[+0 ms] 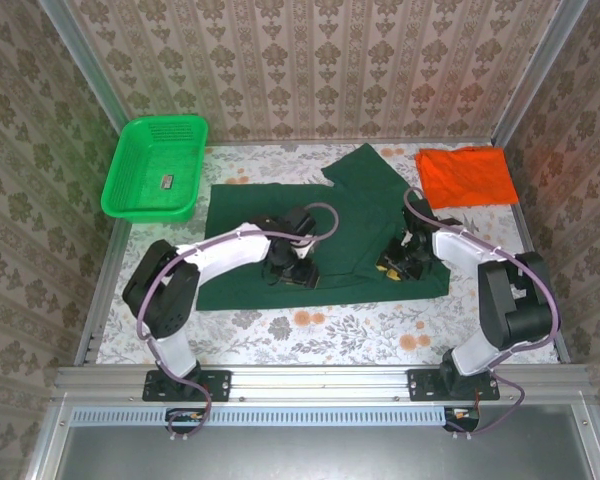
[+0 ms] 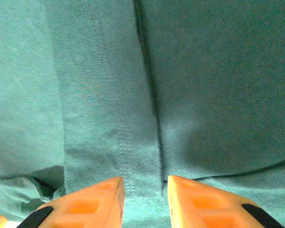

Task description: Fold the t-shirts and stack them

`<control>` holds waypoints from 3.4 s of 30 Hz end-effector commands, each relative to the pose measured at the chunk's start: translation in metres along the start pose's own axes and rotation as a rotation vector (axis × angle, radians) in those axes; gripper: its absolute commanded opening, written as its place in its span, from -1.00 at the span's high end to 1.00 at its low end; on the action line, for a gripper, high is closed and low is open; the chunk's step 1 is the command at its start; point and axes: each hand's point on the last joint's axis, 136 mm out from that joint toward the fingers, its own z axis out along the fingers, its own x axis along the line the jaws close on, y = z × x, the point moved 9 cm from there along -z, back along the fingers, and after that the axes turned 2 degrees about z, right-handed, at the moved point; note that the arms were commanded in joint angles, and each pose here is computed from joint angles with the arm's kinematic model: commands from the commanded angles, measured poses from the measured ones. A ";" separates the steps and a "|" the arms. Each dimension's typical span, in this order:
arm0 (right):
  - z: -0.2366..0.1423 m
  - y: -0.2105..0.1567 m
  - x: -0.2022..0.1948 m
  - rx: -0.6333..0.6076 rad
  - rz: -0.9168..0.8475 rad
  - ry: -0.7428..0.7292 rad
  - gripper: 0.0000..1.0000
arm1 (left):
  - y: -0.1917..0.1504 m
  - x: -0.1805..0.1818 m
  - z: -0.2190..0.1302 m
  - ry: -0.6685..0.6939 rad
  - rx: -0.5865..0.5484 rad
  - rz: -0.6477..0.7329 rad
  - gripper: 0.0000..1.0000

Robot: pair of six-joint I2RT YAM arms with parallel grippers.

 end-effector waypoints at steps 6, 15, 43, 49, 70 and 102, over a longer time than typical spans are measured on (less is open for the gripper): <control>0.006 0.004 0.004 0.004 -0.013 -0.029 0.42 | -0.029 0.028 -0.009 0.068 -0.018 -0.080 0.19; 0.016 0.007 0.009 0.017 -0.028 -0.059 0.53 | -0.040 0.053 -0.021 0.123 -0.032 -0.121 0.17; 0.004 0.035 0.084 -0.054 -0.114 -0.062 1.00 | -0.049 0.093 -0.033 0.209 -0.085 -0.209 0.14; 0.012 0.048 0.115 -0.052 -0.175 -0.070 1.00 | -0.048 0.094 -0.036 0.213 -0.103 -0.200 0.13; -0.011 0.054 0.148 -0.057 -0.350 -0.023 -0.02 | -0.061 0.091 -0.048 0.192 -0.169 -0.235 -0.17; -0.048 0.024 -0.142 -0.141 0.402 -0.105 0.05 | -0.130 0.183 -0.035 0.489 -0.118 -0.846 -0.14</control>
